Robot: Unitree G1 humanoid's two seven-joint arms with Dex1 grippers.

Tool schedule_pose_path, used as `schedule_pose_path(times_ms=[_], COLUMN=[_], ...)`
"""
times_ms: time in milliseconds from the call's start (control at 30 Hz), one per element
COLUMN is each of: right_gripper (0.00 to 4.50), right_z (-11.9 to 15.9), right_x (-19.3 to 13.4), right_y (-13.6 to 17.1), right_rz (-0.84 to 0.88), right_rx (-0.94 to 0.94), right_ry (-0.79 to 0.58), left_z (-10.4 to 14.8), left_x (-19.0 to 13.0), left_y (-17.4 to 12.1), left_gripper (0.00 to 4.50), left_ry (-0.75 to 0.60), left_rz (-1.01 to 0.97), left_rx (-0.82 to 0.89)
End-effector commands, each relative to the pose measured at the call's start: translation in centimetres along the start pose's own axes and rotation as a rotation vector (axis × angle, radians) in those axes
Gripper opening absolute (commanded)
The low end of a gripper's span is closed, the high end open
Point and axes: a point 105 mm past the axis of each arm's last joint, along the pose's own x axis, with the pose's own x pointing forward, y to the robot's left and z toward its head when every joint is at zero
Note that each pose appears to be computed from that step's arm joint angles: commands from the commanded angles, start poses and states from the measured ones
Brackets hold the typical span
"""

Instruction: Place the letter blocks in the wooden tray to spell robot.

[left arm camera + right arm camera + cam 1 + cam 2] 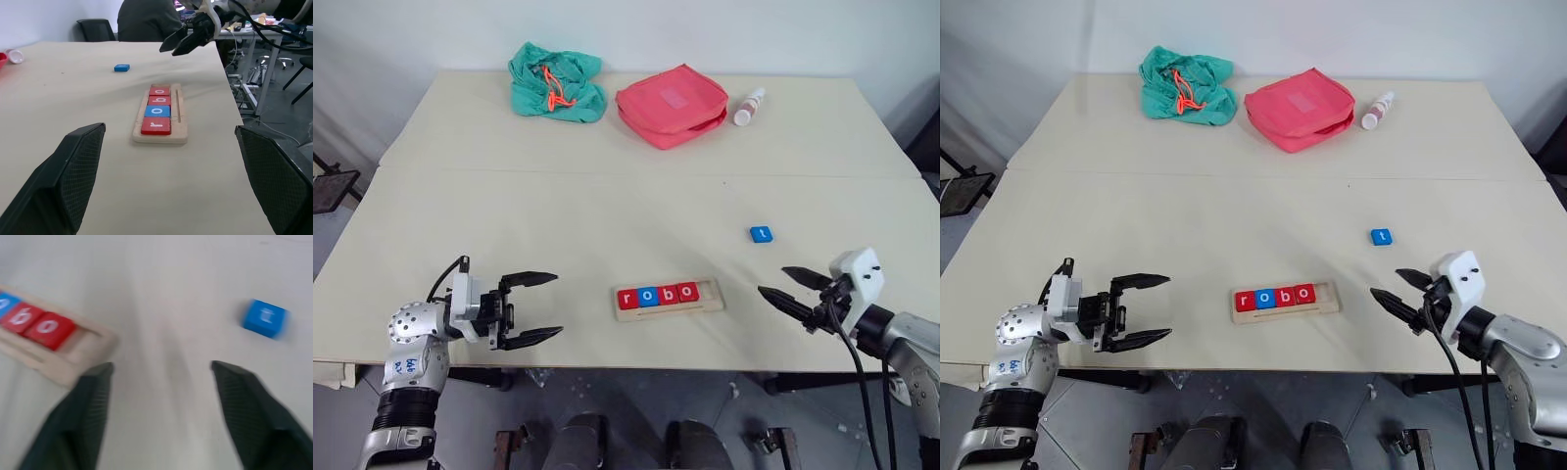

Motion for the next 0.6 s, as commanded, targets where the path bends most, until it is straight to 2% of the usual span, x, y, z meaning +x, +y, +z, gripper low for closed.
schedule_pose_path(times_ms=[33,233,367,600], right_gripper=[4.47,4.47,4.47,4.47], right_z=[1.1,0.9,0.9,1.7], right_x=[-0.7,0.4,3.0,6.8], right_y=[-0.8,-1.3,-2.9,-4.4], right_rz=[-0.08,-0.125,-0.211,-0.23], right_rx=[-0.025,0.016,0.074,0.073], right_ry=[-0.058,-0.056,-0.022,0.014], left_z=[0.1,0.3,0.4,0.6], left_x=[0.2,0.4,0.5,0.5], left_y=[0.1,0.4,0.4,0.2], left_gripper=[4.5,4.5,4.5,4.5], left_ry=[-0.005,-0.007,-0.007,-0.006], left_rz=[-0.017,-0.028,-0.032,-0.024], left_rx=[0.007,0.016,0.019,0.022])
